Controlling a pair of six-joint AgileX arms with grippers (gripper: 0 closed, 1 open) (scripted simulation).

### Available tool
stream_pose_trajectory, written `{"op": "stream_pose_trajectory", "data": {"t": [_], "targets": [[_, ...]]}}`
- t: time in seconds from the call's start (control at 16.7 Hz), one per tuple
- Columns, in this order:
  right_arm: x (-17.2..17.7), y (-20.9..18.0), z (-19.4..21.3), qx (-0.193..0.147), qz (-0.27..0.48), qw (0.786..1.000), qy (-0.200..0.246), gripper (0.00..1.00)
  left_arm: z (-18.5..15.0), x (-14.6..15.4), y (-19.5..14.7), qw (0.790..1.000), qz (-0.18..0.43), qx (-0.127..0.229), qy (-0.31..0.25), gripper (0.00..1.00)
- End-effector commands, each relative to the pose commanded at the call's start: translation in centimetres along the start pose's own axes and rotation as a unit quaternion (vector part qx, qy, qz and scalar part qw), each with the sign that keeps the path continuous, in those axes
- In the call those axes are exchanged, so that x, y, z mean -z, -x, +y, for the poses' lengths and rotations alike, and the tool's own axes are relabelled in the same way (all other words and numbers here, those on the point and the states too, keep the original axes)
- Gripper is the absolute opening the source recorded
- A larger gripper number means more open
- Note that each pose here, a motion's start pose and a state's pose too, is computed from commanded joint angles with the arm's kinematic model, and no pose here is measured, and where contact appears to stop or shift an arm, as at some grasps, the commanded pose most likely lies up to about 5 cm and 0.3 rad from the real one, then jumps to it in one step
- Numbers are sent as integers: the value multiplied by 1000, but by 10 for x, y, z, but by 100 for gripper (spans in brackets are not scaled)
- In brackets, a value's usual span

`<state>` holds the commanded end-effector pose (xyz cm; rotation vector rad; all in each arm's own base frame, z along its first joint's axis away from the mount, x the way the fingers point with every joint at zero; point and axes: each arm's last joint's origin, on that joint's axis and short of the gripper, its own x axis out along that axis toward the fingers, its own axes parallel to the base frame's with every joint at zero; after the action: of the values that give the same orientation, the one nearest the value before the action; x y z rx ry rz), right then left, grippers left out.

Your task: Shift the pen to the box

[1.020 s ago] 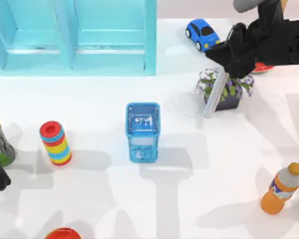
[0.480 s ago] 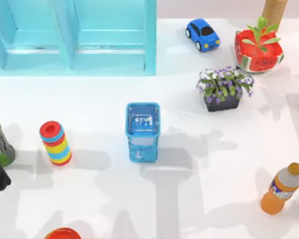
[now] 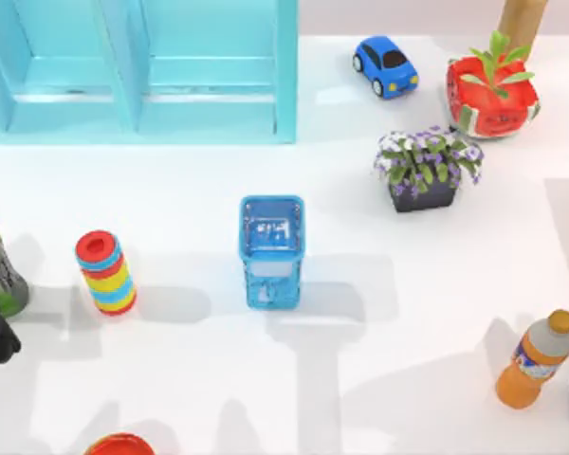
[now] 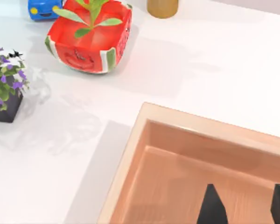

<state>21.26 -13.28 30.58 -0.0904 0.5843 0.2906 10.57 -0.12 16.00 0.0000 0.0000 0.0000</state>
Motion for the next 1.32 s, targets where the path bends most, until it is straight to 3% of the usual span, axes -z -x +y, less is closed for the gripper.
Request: {"op": "stream_pose_trajectory", "data": {"t": [0.42,1.02,1.32], "targets": [[7,9,1,6,2,1000,0,0,0,0,0,1000,0,0,0,100],[39,-41,1,9,-1,1000,1,0,0,0,0,1000,0,0,0,100],[42,-44,2,7,1,1000,0,0,0,0,0,1000,0,0,0,100]]}}
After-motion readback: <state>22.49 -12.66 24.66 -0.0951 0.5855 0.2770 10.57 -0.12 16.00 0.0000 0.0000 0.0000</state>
